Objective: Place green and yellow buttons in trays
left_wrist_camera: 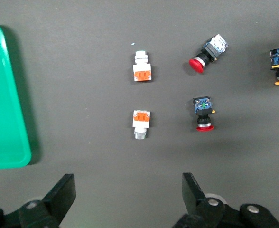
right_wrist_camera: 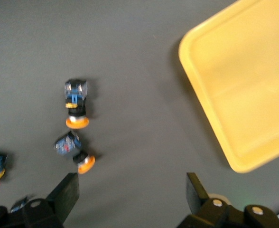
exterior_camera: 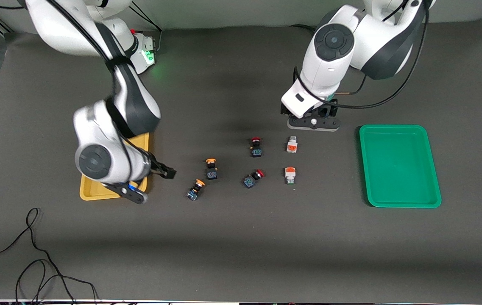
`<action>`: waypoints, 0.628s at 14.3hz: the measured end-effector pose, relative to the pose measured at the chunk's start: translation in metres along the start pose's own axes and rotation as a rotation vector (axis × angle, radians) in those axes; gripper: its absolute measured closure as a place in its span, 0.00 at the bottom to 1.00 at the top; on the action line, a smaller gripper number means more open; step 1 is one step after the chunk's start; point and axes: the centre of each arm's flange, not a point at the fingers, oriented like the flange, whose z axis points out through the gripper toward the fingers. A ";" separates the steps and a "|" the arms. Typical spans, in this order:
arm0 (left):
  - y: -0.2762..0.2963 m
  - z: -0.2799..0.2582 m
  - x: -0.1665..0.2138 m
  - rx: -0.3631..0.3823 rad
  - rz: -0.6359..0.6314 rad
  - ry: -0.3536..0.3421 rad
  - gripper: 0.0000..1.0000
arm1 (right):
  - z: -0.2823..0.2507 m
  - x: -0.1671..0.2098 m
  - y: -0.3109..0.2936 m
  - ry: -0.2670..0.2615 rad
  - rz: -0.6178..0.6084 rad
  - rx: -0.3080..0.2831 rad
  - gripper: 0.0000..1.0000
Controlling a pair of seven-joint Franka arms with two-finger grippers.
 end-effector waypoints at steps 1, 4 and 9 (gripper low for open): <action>0.000 0.020 -0.001 -0.006 0.001 0.008 0.00 | 0.018 0.007 -0.007 0.008 0.015 0.003 0.00; 0.001 0.096 -0.006 -0.013 0.008 0.009 0.00 | 0.066 0.028 -0.027 0.050 0.106 0.035 0.00; 0.006 0.227 0.003 -0.029 0.001 -0.021 0.00 | 0.145 0.033 -0.059 0.079 0.178 0.048 0.00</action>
